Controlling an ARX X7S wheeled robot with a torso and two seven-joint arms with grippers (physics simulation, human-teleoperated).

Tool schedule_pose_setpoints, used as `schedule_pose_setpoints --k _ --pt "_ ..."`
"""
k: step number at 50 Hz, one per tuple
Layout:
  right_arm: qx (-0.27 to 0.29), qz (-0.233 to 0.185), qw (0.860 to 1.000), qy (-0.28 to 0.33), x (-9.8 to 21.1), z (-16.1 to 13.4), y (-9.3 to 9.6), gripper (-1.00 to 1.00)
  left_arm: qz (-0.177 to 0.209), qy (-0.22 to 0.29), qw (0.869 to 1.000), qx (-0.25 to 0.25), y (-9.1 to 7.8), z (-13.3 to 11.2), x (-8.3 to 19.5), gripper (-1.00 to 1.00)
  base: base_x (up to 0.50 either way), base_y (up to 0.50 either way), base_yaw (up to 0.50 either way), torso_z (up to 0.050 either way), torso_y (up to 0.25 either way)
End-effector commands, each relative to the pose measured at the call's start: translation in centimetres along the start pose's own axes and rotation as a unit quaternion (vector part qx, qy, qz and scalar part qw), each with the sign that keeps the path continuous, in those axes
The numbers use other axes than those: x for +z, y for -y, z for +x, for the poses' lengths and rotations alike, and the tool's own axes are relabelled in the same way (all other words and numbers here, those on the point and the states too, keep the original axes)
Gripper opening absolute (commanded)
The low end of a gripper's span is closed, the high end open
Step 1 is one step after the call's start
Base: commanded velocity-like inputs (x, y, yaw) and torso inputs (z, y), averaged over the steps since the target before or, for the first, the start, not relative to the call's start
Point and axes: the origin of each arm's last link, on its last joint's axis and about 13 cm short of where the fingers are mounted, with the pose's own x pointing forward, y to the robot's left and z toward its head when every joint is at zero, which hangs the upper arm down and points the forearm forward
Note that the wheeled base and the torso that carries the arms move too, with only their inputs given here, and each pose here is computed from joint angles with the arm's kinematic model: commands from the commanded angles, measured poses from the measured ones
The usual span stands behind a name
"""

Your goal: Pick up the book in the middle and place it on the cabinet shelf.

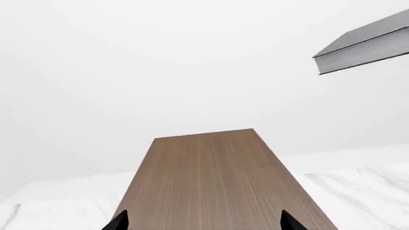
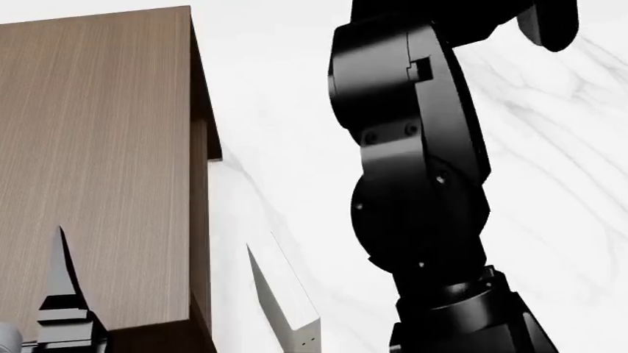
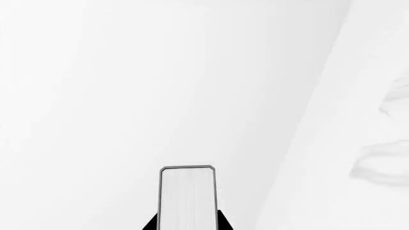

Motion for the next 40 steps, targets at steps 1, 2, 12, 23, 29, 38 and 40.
schedule_pose_setpoints --k 1,2,12,23,29,38,40 --pt "0.096 0.036 0.989 -0.105 -0.1 -1.6 -3.3 -1.0 -0.033 0.016 0.999 -0.018 0.0 0.1 0.4 1.0 0.0 0.0 0.0 0.0 0.0" --pt "0.098 0.035 0.988 -0.111 -0.1 -1.7 -3.4 -1.0 -0.033 0.016 0.999 -0.018 0.0 0.1 0.4 1.0 0.0 0.0 0.0 0.0 0.01" --pt "0.1 0.012 0.979 -0.176 -0.9 -2.7 -4.5 -1.0 -0.032 0.014 0.999 -0.019 0.0 0.2 0.3 1.0 0.0 0.0 0.0 0.0 0.001" --pt "0.112 0.002 0.968 -0.223 -2.2 -4.0 -5.6 -1.0 -0.032 0.014 0.999 -0.019 -0.1 0.1 0.3 1.0 0.0 0.0 0.0 0.0 0.002" --pt "0.127 -0.004 0.961 -0.247 -3.4 -5.0 -5.9 -1.0 -0.034 0.014 0.999 -0.018 0.0 0.1 0.2 1.0 0.0 0.0 0.0 0.0 0.0" --pt "0.126 -0.002 0.955 -0.268 -4.8 -5.6 -5.3 -1.0 -0.033 0.014 0.999 -0.019 0.0 0.1 0.2 1.0 0.0 0.0 0.0 0.0 0.002" --pt "0.121 -0.002 0.954 -0.273 -5.2 -5.6 -4.8 -1.0 -0.033 0.014 0.999 -0.019 0.0 0.1 0.2 1.0 0.0 0.0 0.0 0.0 0.0"
